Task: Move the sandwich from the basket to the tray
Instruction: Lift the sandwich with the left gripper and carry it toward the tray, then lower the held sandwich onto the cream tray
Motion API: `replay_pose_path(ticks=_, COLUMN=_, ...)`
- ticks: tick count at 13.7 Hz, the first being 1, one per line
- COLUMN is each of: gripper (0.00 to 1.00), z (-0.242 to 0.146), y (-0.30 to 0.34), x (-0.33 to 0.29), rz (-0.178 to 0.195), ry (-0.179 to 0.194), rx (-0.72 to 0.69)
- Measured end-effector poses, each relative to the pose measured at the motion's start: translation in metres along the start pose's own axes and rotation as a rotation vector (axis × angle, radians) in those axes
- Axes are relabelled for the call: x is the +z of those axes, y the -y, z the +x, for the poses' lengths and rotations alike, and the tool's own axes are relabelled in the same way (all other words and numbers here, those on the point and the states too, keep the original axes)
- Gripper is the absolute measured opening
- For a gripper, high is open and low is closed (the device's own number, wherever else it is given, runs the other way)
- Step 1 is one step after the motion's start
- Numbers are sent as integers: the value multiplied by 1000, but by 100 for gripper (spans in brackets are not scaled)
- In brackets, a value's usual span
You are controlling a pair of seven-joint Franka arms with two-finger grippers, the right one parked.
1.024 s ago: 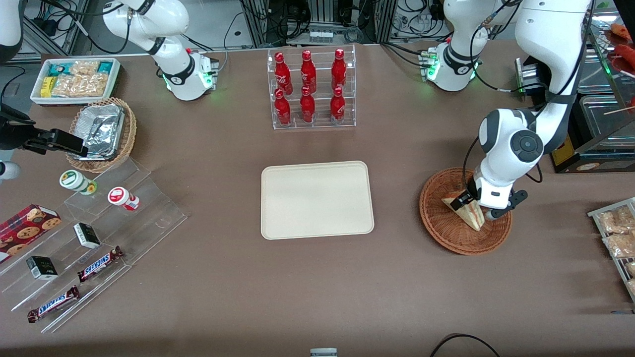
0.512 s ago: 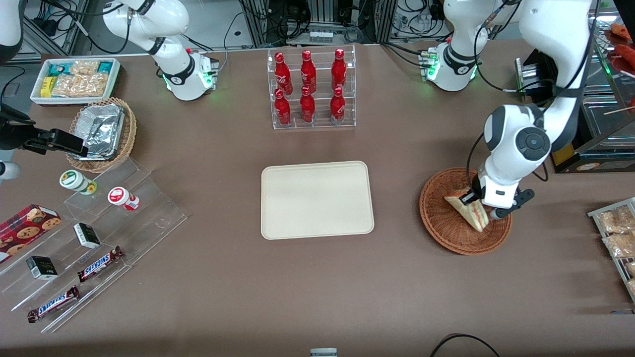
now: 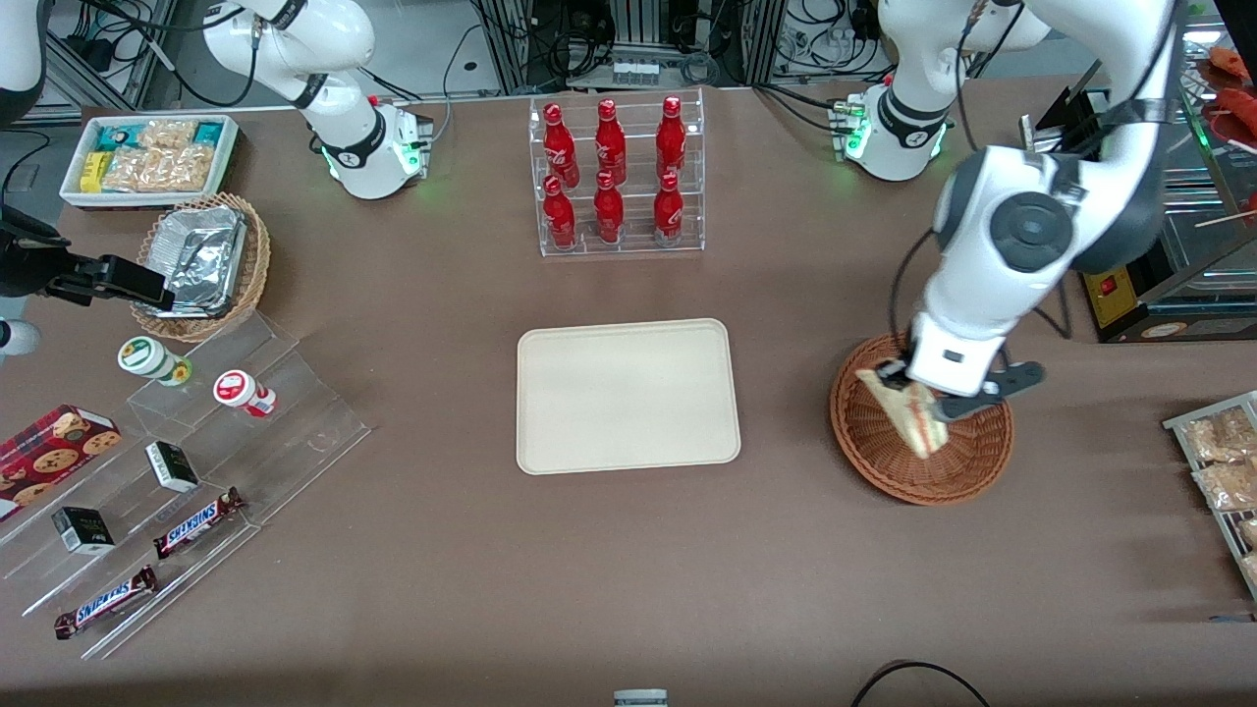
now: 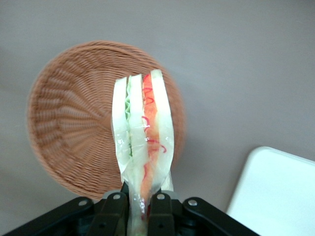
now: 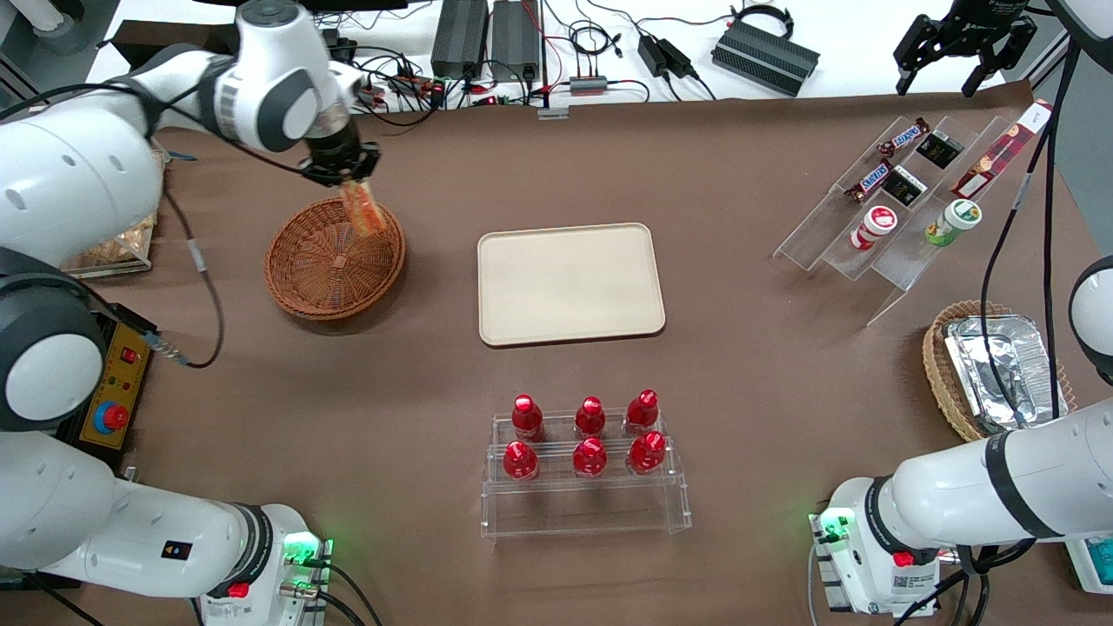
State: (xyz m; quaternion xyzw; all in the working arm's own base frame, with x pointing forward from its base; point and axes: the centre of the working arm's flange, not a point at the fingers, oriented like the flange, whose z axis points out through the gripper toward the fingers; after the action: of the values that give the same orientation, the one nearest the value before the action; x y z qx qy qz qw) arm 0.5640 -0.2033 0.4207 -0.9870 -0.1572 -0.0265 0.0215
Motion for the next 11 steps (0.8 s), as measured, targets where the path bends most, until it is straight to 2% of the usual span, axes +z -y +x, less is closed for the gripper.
replay_pose_path(ticks=2, gripper=15, z=-26, y=-58, x=4, rz=-11, ry=-1, rx=55)
replay_pose_path(ticks=5, gripper=15, z=-70, y=-140, x=33, rz=-9, ry=20, rx=151)
replay_pose_path(ticks=9, gripper=15, z=-119, y=-217, x=69, rz=-7, ry=37, rx=257)
replay_pose_path(ticks=11, gripper=15, z=-143, y=-247, x=84, rz=-23, ry=32, rx=294)
